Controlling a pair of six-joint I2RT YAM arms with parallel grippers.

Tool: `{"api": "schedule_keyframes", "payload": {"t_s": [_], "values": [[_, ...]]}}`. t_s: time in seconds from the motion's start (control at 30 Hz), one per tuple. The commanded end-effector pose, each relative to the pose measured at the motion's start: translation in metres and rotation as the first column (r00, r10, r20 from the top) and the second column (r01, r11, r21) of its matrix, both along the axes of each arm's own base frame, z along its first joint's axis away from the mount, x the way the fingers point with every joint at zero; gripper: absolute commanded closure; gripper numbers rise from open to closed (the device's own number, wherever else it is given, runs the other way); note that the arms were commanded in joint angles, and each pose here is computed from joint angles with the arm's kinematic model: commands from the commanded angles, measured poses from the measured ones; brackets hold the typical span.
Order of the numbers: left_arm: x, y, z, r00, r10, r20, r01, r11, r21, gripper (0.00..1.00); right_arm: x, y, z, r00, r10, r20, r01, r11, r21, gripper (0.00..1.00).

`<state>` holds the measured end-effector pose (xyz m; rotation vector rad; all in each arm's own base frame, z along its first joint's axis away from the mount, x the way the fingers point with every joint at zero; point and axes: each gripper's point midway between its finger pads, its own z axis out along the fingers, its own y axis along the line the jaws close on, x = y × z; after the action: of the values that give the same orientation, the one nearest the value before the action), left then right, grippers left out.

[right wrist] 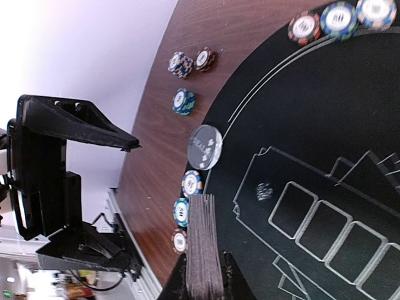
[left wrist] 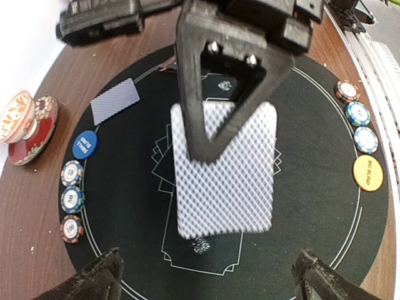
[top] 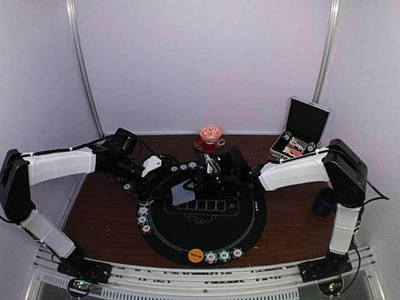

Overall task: Distribute texas hold em gaming equipment
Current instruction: Adjust the poker card on the poker table mat.

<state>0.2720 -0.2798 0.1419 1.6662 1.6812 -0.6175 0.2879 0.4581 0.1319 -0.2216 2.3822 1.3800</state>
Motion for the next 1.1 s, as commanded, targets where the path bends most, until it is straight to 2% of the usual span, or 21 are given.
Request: {"api": "schedule_keyframes", "payload": {"t_s": [0.0, 0.17, 0.47, 0.7, 1.07], "values": [[0.002, 0.000, 0.005, 1.000, -0.007, -0.011, 0.007, 0.999, -0.036, 0.02, 0.001, -0.031, -0.002, 0.996, 0.055, 0.065, -0.034, 0.959, -0.281, 0.98], [0.010, 0.001, 0.003, 1.000, 0.020, -0.022, -0.021, 0.999, -0.038, 0.02, -0.007, -0.055, -0.016, 0.990, 0.131, 0.044, -0.094, 0.872, -0.481, 0.98], [0.015, 0.005, 0.003, 0.999, 0.046, -0.020, -0.047, 0.998, -0.048, 0.02, -0.002, -0.071, -0.033, 0.982, 0.184, 0.038, -0.107, 0.711, -0.695, 0.97], [0.016, 0.005, -0.001, 0.998, 0.050, -0.027, -0.051, 0.998, -0.045, 0.02, -0.003, -0.063, -0.054, 0.974, 0.225, 0.008, -0.140, 0.630, -0.764, 0.92], [0.018, 0.006, -0.004, 0.998, 0.057, -0.029, -0.058, 0.997, -0.041, 0.02, -0.008, -0.057, -0.069, 0.970, 0.244, -0.016, -0.164, 0.603, -0.781, 0.78]]}}
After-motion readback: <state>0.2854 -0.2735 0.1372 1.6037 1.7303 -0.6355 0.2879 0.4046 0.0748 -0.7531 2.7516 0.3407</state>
